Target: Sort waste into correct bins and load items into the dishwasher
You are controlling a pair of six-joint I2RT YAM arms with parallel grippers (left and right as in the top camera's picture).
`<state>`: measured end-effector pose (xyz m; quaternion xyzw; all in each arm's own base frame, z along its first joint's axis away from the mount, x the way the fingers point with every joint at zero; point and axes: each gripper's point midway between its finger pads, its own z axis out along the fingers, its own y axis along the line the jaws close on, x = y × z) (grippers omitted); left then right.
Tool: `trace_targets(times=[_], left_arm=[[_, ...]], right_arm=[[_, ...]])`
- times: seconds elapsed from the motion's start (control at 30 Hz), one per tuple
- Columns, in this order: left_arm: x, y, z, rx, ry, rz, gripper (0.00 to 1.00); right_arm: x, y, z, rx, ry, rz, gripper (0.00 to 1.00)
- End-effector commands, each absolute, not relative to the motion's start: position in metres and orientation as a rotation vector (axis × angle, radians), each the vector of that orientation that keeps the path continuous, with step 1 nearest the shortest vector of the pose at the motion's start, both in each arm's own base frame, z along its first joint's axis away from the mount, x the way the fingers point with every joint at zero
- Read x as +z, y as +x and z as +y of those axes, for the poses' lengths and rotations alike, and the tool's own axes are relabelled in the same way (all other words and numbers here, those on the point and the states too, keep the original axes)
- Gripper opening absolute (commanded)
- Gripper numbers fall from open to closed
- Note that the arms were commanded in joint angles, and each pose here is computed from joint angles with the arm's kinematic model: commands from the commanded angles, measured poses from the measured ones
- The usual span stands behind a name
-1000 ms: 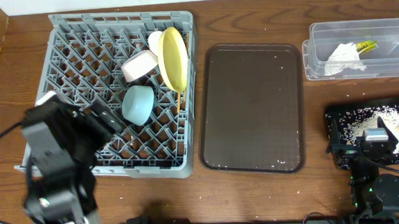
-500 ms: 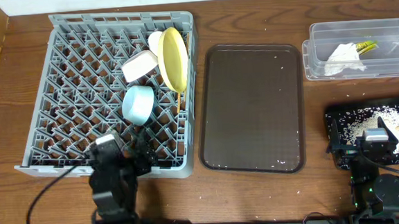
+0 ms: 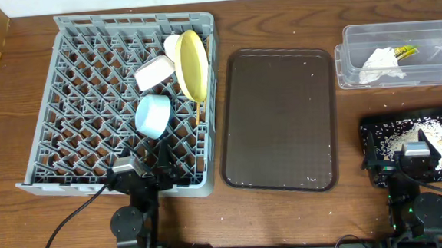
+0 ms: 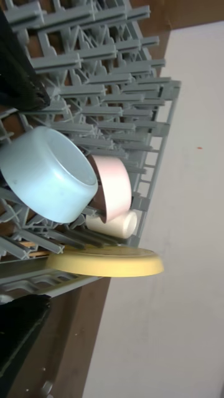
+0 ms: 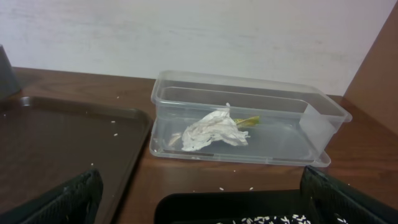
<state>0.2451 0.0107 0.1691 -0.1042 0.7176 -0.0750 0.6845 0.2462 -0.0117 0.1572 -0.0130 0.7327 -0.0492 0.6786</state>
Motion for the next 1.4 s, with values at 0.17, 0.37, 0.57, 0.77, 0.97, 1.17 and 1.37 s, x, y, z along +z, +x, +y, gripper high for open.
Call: trace_targets(times=[0.17, 0.37, 0.57, 0.77, 0.97, 1.17, 1.37], left_arm=[[0.165, 0.246, 0.011, -0.157, -0.223, 1.598, 0.95], [0.138, 0.244, 0.010, -0.134, -0.211, 1.708, 0.95], [0.138, 0.244, 0.011, -0.131, -0.214, 1.708, 0.95], [0.138, 0.244, 0.011, -0.131, -0.214, 1.710, 0.95], [0.138, 0.244, 0.011, -0.131, -0.214, 1.710, 0.95], [0.138, 0.244, 0.011, -0.131, -0.214, 1.710, 0.95], [0.138, 0.244, 0.011, -0.131, -0.214, 1.710, 0.95]], right_arm=[[0.157, 0.246, -0.018, -0.140, -0.015, 1.645, 0.99], [0.157, 0.246, -0.018, -0.140, -0.015, 1.645, 0.99], [0.157, 0.246, -0.018, -0.140, -0.016, 1.645, 0.99], [0.157, 0.246, -0.018, -0.140, -0.015, 1.645, 0.99], [0.157, 0.246, -0.018, -0.140, -0.015, 1.645, 0.99], [0.157, 0.246, -0.018, -0.140, -0.015, 1.645, 0.99], [0.157, 0.246, -0.018, -0.140, -0.015, 1.645, 0.99]])
